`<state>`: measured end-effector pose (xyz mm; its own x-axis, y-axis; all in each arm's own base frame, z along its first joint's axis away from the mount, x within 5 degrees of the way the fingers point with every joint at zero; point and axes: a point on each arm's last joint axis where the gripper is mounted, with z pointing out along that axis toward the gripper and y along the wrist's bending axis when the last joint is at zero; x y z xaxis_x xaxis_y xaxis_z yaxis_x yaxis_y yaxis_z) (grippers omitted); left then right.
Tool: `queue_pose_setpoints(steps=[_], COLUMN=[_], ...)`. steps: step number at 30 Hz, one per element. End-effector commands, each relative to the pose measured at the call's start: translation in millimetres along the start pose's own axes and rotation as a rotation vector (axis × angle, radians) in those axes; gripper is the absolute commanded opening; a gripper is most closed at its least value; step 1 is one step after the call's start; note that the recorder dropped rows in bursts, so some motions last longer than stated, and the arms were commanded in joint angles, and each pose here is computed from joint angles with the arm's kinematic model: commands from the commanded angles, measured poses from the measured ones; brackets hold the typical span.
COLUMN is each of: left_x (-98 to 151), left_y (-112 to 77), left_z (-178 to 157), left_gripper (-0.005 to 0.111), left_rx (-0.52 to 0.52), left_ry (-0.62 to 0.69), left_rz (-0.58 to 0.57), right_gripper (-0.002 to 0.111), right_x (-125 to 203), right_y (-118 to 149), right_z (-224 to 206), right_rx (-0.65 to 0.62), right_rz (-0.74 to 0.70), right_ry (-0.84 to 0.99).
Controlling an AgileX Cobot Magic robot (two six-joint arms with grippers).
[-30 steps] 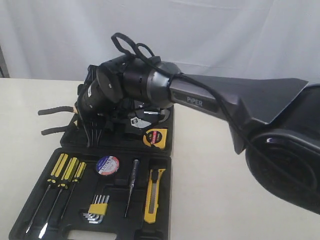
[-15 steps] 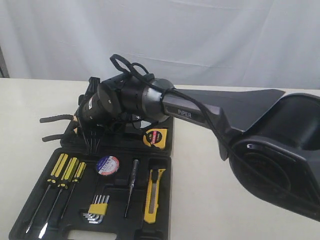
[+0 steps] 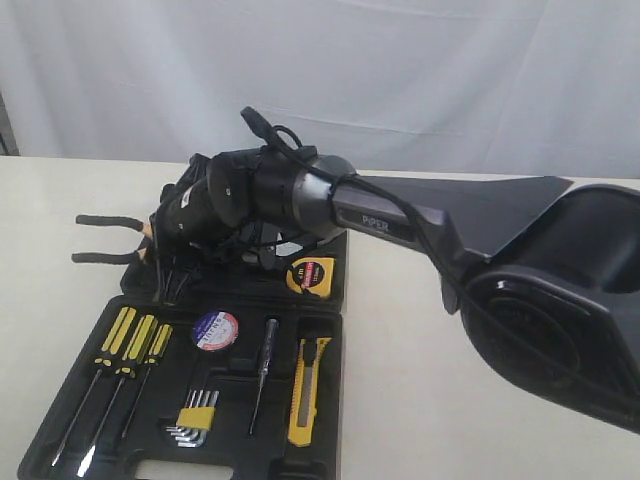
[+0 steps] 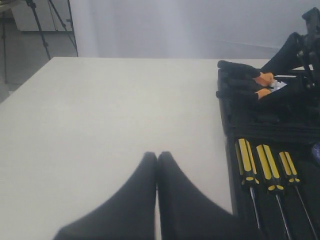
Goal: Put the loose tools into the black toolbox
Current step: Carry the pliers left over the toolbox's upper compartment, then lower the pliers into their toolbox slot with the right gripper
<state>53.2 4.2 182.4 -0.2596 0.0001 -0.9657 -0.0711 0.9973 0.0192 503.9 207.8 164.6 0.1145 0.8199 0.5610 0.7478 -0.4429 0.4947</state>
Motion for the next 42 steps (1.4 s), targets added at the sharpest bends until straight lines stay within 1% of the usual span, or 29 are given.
queue_pose_setpoints(steps=[1, 3, 9, 13, 14, 18, 20, 21, 23, 30, 33, 37, 42], left_x=[0.0, 0.0, 0.0, 0.0, 0.0, 0.0, 0.0, 0.0, 0.0, 0.0, 0.0, 0.0, 0.0], left_y=[-0.5, -0.5, -0.5, -0.5, -0.5, -0.5, -0.5, -0.5, -0.5, -0.5, -0.5, -0.5, -0.5], left_z=[0.2, 0.2, 0.2, 0.2, 0.2, 0.2, 0.2, 0.2, 0.2, 0.2, 0.2, 0.2, 0.2], left_gripper=[0.000, 0.000, 0.000, 0.000, 0.000, 0.000, 0.000, 0.000, 0.000, 0.000, 0.000, 0.000, 0.000], left_rx=[0.007, 0.007, 0.007, 0.007, 0.007, 0.007, 0.007, 0.007, 0.007, 0.007, 0.007, 0.007, 0.007], left_ry=[-0.007, -0.007, -0.007, -0.007, -0.007, -0.007, -0.007, -0.007, -0.007, -0.007, -0.007, -0.007, -0.007], left_rz=[-0.011, -0.011, -0.011, -0.011, -0.011, -0.011, -0.011, -0.011, -0.011, -0.011, -0.011, -0.011, -0.011], right_gripper=[0.000, 0.000, 0.000, 0.000, 0.000, 0.000, 0.000, 0.000, 0.000, 0.000, 0.000, 0.000, 0.000], right_x=[-0.1, 0.5, 0.6, 2.7, 2.1, -5.3, -12.0, -20.3, -31.9, -36.0, -37.4, -36.2, -32.6], right_y=[11.4, 11.7, 12.2, 4.8, 3.9, 15.8, 22.0, 26.0, 29.2, 27.4, 23.9, 28.2, 27.7], right_z=[-4.4, -4.6, -5.1, -6.6, -6.6, -17.8, -29.0, -37.2, -41.9, -35.9, -29.0, -24.0, -23.6], right_rx=[-0.027, -0.019, 0.004, 0.103, 0.112, 0.100, 0.136, 0.172, 0.207, 0.205, 0.214, 0.148, 0.156], right_rz=[0.133, 0.181, 0.268, 0.362, 0.355, 0.277, 0.225, 0.185, 0.156, 0.158, 0.202, 0.212, 0.270], right_ry=[0.058, 0.074, 0.097, 0.106, 0.099, 0.054, 0.000, -0.058, -0.119, -0.124, -0.103, -0.068, -0.032])
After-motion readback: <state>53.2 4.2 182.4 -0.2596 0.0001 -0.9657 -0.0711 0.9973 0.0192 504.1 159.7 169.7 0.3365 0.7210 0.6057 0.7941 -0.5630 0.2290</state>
